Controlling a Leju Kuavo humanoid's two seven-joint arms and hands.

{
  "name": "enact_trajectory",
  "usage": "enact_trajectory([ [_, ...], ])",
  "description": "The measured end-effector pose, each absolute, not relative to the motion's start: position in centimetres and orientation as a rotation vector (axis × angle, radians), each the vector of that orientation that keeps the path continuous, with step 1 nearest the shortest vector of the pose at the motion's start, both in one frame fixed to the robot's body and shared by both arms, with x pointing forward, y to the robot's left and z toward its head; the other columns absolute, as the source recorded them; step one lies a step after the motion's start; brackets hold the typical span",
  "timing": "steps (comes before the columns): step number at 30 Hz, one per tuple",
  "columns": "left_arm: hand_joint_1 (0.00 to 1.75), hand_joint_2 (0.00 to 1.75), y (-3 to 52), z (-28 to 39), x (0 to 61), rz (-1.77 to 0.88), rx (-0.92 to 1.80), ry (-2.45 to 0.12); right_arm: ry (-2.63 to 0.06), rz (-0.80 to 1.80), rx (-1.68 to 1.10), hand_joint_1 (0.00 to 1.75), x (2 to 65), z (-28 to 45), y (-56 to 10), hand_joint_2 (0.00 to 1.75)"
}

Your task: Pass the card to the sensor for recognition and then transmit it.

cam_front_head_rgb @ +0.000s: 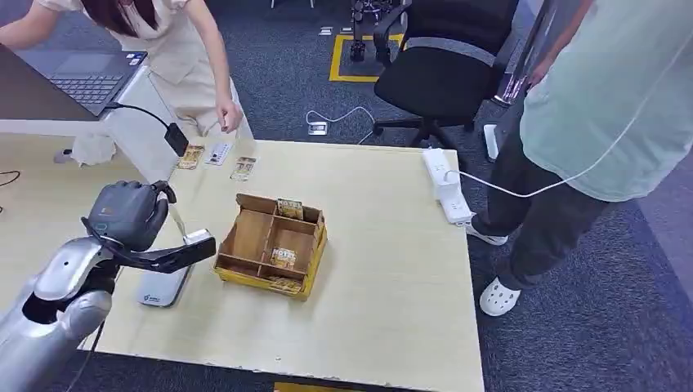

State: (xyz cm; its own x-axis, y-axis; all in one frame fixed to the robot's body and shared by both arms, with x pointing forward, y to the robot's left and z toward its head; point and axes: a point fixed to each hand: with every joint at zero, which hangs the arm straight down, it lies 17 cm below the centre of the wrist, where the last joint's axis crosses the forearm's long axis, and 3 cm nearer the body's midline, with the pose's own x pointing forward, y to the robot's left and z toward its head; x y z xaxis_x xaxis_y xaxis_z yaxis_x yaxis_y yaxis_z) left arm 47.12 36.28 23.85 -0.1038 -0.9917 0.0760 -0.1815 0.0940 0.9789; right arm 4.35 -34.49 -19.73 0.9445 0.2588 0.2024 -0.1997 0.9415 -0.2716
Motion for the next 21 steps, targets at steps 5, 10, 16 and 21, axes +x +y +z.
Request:
enact_trajectory([
  [5, 1.75, 1.75, 36.8, 25.4, 47.6, -1.104, 1.260, -1.469, -0.240, 0.246, -0.254, 0.00, 4.4, -19.7, -34.5, 1.75],
  [10, 1.75, 1.75, 37.0, 28.7, 48.8, -1.062, 1.285, -1.511, -0.247, 0.254, -0.254, 0.00, 4.7, -19.8, -34.4, 1.75],
  [16, 1.75, 1.75, 37.1, 29.6, 49.1, -1.043, 1.288, -1.524, -0.238, 0.253, -0.252, 0.00, 4.5, -19.8, -34.4, 1.75],
  [21, 1.75, 1.75, 37.7, 30.6, 49.5, -1.002, 1.343, -1.525, -0.244, 0.257, -0.253, 0.00, 4.7, -19.8, -34.4, 1.75],
])
